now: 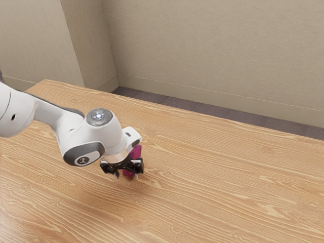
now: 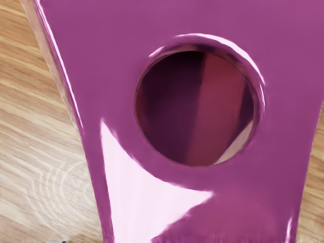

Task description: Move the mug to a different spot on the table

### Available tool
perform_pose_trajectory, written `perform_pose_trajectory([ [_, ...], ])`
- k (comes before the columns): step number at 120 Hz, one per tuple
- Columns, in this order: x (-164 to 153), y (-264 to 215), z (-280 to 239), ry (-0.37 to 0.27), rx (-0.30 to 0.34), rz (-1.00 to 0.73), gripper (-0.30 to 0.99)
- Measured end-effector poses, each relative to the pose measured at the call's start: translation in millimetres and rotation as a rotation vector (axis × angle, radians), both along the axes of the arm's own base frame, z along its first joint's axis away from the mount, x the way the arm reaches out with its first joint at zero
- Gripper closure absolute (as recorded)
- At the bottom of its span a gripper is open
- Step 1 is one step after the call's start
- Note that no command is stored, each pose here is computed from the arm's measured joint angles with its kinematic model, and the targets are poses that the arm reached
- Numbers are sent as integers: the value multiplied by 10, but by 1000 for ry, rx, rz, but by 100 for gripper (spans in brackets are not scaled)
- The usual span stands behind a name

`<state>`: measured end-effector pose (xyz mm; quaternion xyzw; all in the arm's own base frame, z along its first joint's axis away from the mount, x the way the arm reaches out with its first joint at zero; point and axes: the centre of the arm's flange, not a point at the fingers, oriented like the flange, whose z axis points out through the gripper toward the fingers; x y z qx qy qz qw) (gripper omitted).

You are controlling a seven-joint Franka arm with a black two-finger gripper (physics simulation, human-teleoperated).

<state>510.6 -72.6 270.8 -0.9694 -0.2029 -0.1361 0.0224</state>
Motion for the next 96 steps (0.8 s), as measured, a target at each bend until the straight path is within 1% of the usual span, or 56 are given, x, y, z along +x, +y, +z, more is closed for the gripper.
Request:
perform_pose_trajectory([
  [13, -57, -22, 102, -19, 25, -12, 13],
  [29, -73, 50, 283, -55, 41, -3, 7],
  [50, -60, 49, 544, -113, 91, -8, 3],
  [73, -21, -34, 925, -202, 163, -24, 1],
  [86, 111, -146, 1170, -256, 157, -39, 1],
  [96, 302, -149, 1315, -282, 117, -34, 1],
])
